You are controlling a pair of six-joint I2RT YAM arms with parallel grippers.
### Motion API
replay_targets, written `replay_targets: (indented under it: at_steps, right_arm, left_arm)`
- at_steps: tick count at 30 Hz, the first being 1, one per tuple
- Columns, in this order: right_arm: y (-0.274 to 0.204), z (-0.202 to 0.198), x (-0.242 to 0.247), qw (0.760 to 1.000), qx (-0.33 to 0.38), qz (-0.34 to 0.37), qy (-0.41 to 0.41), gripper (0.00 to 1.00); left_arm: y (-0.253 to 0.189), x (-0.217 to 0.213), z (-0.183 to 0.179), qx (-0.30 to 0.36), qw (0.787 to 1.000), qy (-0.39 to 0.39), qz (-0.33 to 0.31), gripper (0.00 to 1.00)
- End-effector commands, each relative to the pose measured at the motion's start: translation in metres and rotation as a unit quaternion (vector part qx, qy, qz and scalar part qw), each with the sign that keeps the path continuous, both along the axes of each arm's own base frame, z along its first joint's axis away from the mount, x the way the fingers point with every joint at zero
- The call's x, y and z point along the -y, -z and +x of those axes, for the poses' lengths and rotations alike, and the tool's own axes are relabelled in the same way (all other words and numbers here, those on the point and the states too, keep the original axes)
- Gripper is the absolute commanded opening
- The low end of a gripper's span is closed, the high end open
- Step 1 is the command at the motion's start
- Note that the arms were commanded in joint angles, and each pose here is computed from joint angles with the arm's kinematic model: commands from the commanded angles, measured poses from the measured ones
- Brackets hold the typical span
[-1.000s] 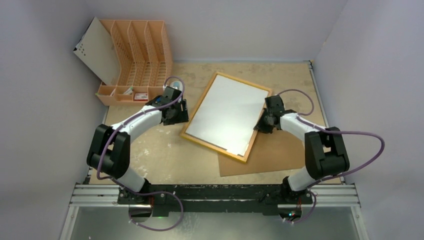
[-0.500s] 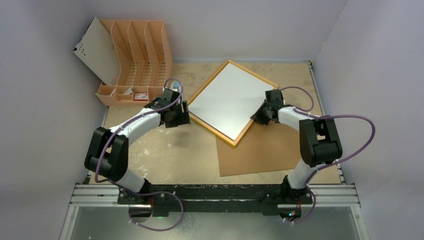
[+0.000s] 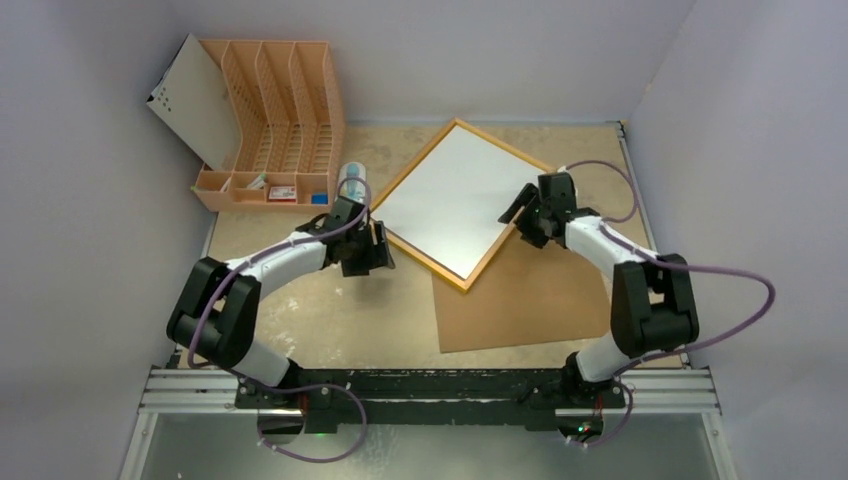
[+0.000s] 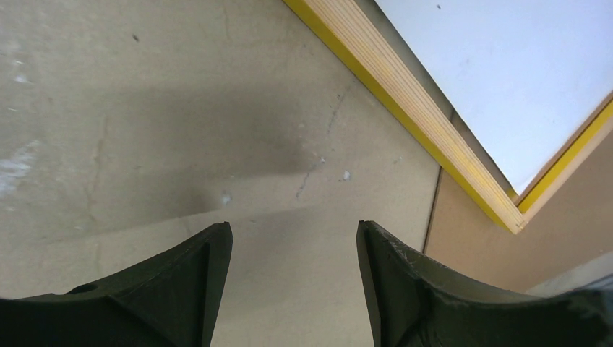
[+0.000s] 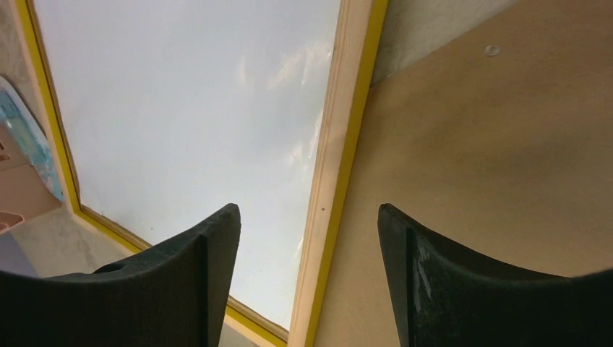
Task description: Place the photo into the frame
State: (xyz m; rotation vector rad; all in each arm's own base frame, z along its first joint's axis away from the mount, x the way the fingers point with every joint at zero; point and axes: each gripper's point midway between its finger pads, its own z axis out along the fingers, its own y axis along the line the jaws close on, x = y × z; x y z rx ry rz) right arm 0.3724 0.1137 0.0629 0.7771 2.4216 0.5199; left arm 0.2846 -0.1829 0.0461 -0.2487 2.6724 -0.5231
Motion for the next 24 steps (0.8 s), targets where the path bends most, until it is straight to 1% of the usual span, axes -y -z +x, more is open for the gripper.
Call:
replay_targets:
  at_steps: [1,6,8,12,15,19,24]
  right_arm:
    - [-0.019,-0.018,0.045,0.995,0.015,-0.089,0.035,0.74]
    - [-0.041,-0.039,0.099,0.985,0.041,-0.134,0.101,0.8]
    - [-0.047,-0.051,0.122,0.979,0.042,-0.155,0.128,0.82]
    - [-0.04,-0.079,0.16,0.963,0.026,-0.199,0.179,0.88]
    - [-0.032,-0.096,0.175,0.956,0.008,-0.216,0.197,0.91]
    - [-0.026,-0.101,0.188,0.953,-0.006,-0.181,0.242,0.94]
    - [-0.005,-0.097,0.21,0.953,-0.036,-0.134,0.271,0.95]
  left_arm:
    - [-0.008,0.026,-0.005,0.008,0.999,0.003,-0.048,0.67]
    - [-0.006,0.048,-0.022,0.002,0.998,0.026,-0.063,0.67]
    - [-0.006,0.061,-0.03,0.007,0.997,0.043,-0.07,0.72]
    - [0.0,0.084,-0.053,0.004,0.994,0.073,-0.079,0.73]
    - [0.009,0.092,-0.067,0.001,0.994,0.074,-0.083,0.73]
    - [0.014,0.107,-0.077,0.0,0.992,0.079,-0.103,0.73]
    - [0.025,0.115,-0.083,-0.013,0.991,0.091,-0.093,0.72]
